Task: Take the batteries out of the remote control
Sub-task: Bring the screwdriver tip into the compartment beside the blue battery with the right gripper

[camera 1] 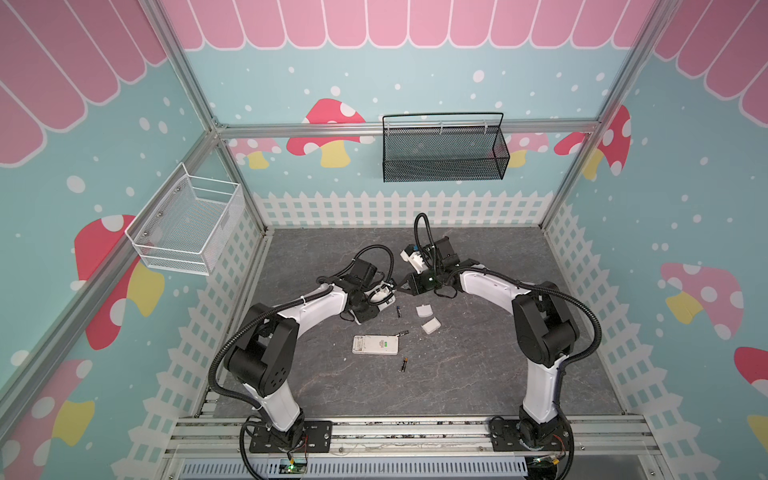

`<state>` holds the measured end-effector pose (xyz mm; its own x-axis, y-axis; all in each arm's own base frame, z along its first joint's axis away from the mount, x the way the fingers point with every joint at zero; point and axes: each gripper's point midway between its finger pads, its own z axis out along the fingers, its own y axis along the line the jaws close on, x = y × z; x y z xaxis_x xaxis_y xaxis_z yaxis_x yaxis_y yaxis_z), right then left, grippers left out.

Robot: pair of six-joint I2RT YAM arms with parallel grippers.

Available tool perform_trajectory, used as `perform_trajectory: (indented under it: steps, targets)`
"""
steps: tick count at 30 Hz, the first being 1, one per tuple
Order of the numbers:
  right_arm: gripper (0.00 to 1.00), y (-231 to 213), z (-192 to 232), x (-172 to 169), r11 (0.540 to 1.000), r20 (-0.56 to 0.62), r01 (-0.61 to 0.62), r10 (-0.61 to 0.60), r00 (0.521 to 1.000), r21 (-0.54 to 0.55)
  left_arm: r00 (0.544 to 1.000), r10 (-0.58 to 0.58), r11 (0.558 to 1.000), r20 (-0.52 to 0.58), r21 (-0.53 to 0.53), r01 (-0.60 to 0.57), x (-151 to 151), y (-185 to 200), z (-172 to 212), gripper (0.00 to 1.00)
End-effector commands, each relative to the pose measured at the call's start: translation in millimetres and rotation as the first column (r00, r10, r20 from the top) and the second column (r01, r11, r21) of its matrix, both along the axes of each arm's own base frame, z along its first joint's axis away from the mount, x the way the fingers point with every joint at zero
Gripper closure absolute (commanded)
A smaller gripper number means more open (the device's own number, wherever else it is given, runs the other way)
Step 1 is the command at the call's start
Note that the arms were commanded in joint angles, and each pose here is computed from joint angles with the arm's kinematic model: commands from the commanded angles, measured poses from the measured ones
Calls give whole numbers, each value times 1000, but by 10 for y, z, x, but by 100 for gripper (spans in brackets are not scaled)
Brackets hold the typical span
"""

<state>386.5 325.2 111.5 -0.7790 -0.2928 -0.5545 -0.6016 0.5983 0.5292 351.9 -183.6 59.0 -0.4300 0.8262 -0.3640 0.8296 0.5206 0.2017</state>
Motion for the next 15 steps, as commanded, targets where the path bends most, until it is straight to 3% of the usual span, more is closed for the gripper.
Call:
perform_trajectory:
  steps: [1, 10, 15]
  targets:
    - [100, -28, -138, -47, 997, -21, -52, 51, 998, -55, 999, -41, 999, -2, -8, 41, 16, -63, 26, 100]
    - [100, 47, -252, -192, 982, -39, -186, 185, 982, -23, 995, -97, 995, -2, 13, 97, -20, -58, -19, 100]
    - [100, 110, -449, -153, 981, -75, -194, 193, 978, -5, 991, -133, 991, -27, 3, 133, -83, -60, -99, 100]
